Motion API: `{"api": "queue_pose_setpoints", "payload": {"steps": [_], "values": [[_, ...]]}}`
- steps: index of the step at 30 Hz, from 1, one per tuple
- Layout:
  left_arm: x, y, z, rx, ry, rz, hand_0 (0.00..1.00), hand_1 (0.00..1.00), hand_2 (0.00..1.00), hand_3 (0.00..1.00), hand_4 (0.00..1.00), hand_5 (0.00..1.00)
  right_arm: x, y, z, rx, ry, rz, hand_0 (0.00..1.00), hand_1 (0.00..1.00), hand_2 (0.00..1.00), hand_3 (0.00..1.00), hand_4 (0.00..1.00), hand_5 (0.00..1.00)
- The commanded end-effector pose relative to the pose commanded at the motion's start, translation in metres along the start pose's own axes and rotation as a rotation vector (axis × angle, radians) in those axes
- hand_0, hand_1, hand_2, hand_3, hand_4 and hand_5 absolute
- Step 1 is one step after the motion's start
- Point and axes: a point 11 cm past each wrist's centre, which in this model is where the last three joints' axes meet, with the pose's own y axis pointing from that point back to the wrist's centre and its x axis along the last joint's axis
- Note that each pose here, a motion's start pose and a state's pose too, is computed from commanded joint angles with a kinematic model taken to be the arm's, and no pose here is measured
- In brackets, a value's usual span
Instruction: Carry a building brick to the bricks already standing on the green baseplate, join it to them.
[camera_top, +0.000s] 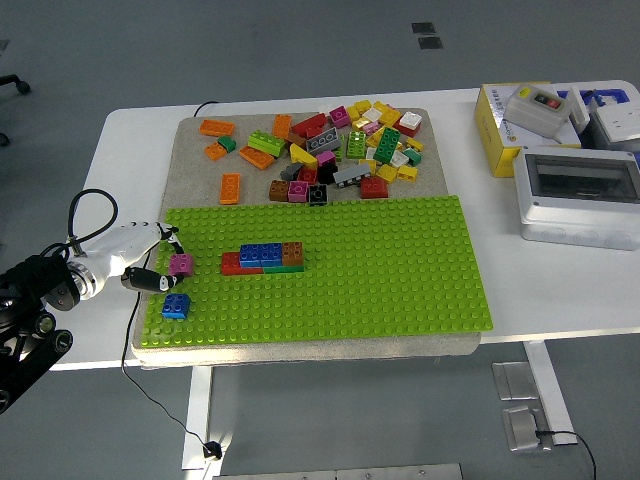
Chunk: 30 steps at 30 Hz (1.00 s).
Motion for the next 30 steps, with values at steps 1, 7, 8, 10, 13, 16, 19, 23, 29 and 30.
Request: {"api": "queue_pose_setpoints", "payload": {"steps": [1, 7, 8, 10, 13, 16, 19, 23, 29, 30], "values": [[0.000, 0.000, 0.000, -0.001, 0.001, 0.001, 0.998, 0.956, 0.916, 0.577, 0.660, 0.219, 0.000, 0.000, 0.000, 0.000, 0.000, 0.000, 0.702, 0.642, 0.563, 0.768, 0.658, 0.998], [0.000, 0.000, 0.000, -0.004, 0.008, 0.003, 0.998, 0.954, 0.916, 0.573, 0.654, 0.211, 0.000, 0.000, 0.001, -0.002, 0.001, 0.001, 0.701, 0.642, 0.563, 0.768, 0.659, 0.998], [0.001, 0.001, 0.000, -0.004, 0.010, 0.003, 0.998, 0.954, 0.916, 0.573, 0.654, 0.211, 0.000, 0.000, 0.001, -0.002, 0.001, 0.001, 0.701, 0.642, 0.563, 0.768, 0.659, 0.998], [0.004, 0.001, 0.000, -0.005, 0.019, 0.010, 0.998, 0.953, 0.918, 0.573, 0.659, 0.217, 0.000, 0.000, 0.001, -0.002, 0.002, 0.001, 0.701, 0.642, 0.563, 0.770, 0.659, 0.998], [0.009, 0.002, 0.000, -0.008, 0.034, 0.022, 0.998, 0.953, 0.918, 0.573, 0.659, 0.217, 0.000, 0.000, 0.000, -0.001, 0.002, 0.001, 0.701, 0.642, 0.563, 0.770, 0.659, 0.998], [0.017, 0.003, 0.002, -0.017, 0.053, 0.041, 0.998, 0.954, 0.914, 0.575, 0.667, 0.223, 0.000, 0.000, -0.001, -0.001, 0.003, 0.001, 0.703, 0.642, 0.563, 0.769, 0.659, 0.998], [0.029, 0.005, 0.009, -0.041, 0.061, 0.068, 0.998, 0.954, 0.914, 0.575, 0.667, 0.223, 0.001, 0.000, -0.001, 0.000, 0.002, 0.001, 0.703, 0.642, 0.563, 0.769, 0.659, 0.998], [0.039, 0.007, 0.026, -0.091, 0.081, 0.086, 0.998, 0.954, 0.915, 0.578, 0.668, 0.221, 0.002, 0.000, -0.001, 0.000, 0.000, 0.003, 0.703, 0.642, 0.560, 0.769, 0.658, 0.998], [0.037, 0.003, 0.060, -0.169, 0.111, 0.054, 0.998, 0.952, 0.914, 0.580, 0.659, 0.214, 0.002, 0.001, -0.004, 0.004, 0.003, 0.004, 0.703, 0.642, 0.555, 0.769, 0.658, 0.998], [0.035, 0.002, 0.063, -0.175, 0.115, 0.048, 0.998, 0.952, 0.914, 0.580, 0.659, 0.214, 0.002, 0.001, -0.005, 0.005, 0.003, 0.004, 0.703, 0.642, 0.555, 0.769, 0.658, 0.998]]}}
